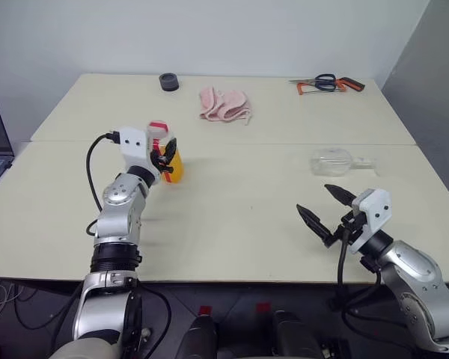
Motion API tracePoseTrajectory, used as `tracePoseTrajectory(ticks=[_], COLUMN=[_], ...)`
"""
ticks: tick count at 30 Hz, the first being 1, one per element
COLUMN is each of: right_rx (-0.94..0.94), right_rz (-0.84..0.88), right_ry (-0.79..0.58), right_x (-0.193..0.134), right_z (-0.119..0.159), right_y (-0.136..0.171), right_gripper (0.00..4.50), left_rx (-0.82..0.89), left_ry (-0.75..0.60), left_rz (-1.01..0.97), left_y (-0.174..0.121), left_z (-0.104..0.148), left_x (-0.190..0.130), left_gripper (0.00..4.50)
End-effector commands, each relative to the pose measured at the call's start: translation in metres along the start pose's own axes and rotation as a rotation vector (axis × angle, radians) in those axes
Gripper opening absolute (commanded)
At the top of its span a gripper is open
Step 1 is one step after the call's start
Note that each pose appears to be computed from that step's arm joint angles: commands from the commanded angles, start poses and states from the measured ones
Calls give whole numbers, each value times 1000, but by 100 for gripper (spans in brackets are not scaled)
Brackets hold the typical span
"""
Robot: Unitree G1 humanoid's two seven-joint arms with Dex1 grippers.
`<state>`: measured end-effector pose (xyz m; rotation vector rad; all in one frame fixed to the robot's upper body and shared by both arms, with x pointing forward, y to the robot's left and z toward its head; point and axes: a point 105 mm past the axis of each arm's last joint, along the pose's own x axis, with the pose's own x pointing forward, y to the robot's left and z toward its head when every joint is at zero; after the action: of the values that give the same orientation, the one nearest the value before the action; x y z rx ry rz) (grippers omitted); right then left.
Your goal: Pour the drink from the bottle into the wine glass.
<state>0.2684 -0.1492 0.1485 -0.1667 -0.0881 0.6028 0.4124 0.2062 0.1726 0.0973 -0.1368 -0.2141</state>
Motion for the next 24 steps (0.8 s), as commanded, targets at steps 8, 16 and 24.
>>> tracePoseTrajectory(ticks=[8, 16, 24], right_rx=[10, 8, 41], right_rz=[29, 138, 188], right_ry=[-41, -47, -68], right_x=[5, 15, 58], right_z=[31, 52, 74], right_y=[3, 20, 30], right_gripper=[450, 450, 450], left_rx=[-22, -16, 10], left_ry=[-79, -50, -101], left_rz=[-465, -749, -1011], left_y=[-92, -142, -185], left_z=[31, 33, 44], left_x=[-5, -13, -20], left_gripper=[192, 192, 192])
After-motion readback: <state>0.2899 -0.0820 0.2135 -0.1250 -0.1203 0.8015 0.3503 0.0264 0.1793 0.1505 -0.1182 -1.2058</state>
